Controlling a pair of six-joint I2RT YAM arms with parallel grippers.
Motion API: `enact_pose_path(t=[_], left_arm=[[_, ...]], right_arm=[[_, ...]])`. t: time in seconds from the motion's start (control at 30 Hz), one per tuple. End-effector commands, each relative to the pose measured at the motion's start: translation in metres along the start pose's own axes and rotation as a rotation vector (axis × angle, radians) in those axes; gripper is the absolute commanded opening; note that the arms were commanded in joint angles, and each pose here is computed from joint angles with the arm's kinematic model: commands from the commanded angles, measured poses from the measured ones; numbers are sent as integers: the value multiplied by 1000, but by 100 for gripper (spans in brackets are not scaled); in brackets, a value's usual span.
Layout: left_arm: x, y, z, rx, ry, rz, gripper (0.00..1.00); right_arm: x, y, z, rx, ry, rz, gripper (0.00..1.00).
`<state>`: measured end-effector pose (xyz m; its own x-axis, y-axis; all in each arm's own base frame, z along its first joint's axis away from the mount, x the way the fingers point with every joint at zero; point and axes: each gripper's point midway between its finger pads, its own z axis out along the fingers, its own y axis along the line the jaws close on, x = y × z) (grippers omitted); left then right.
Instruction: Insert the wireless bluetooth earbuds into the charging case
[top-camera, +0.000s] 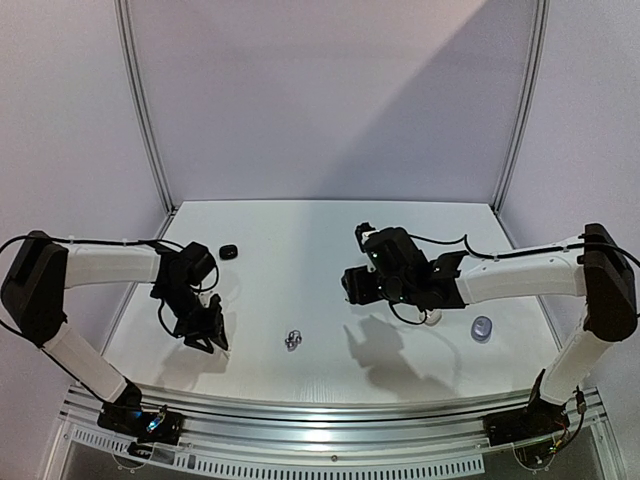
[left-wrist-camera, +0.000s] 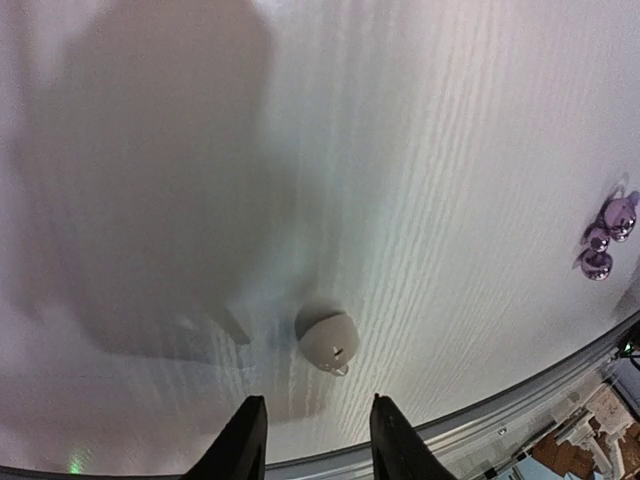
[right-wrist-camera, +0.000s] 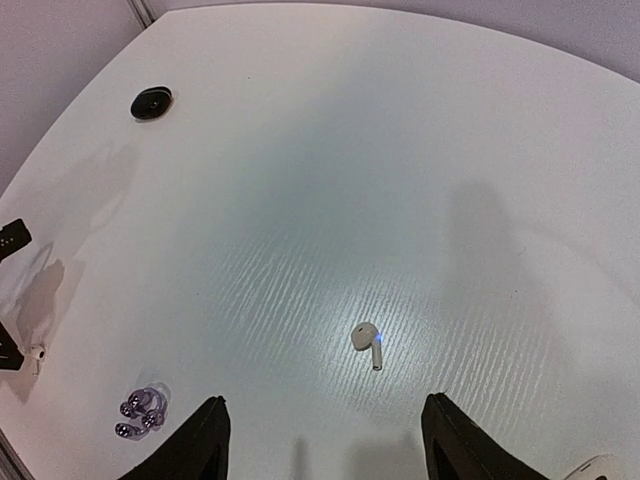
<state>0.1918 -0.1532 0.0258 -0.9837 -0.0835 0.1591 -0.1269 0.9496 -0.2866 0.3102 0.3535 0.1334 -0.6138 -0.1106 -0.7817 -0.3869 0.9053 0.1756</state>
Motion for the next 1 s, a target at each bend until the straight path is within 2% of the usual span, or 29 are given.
enact_pose_path(t=[0.0,0.33,0.57,0.77,0.97], left_arm=[[1,-12,12,35,22,-6,35],[0,-10,27,27,55,-43,26],[-20,-24,31,21,20,10,21],[-37,-41,36,-15,-1,84,12],[-51,-46,51,-101,37,135,7]], right_arm=[[5,3,3,3,21,-15,66],[12,-5,-2,20,27,-10,65],[16,-9,-4,31,31,-7,65],[19,-16,-9,45,21,-4,65],[25,-27,-17,68,17,-11,66]])
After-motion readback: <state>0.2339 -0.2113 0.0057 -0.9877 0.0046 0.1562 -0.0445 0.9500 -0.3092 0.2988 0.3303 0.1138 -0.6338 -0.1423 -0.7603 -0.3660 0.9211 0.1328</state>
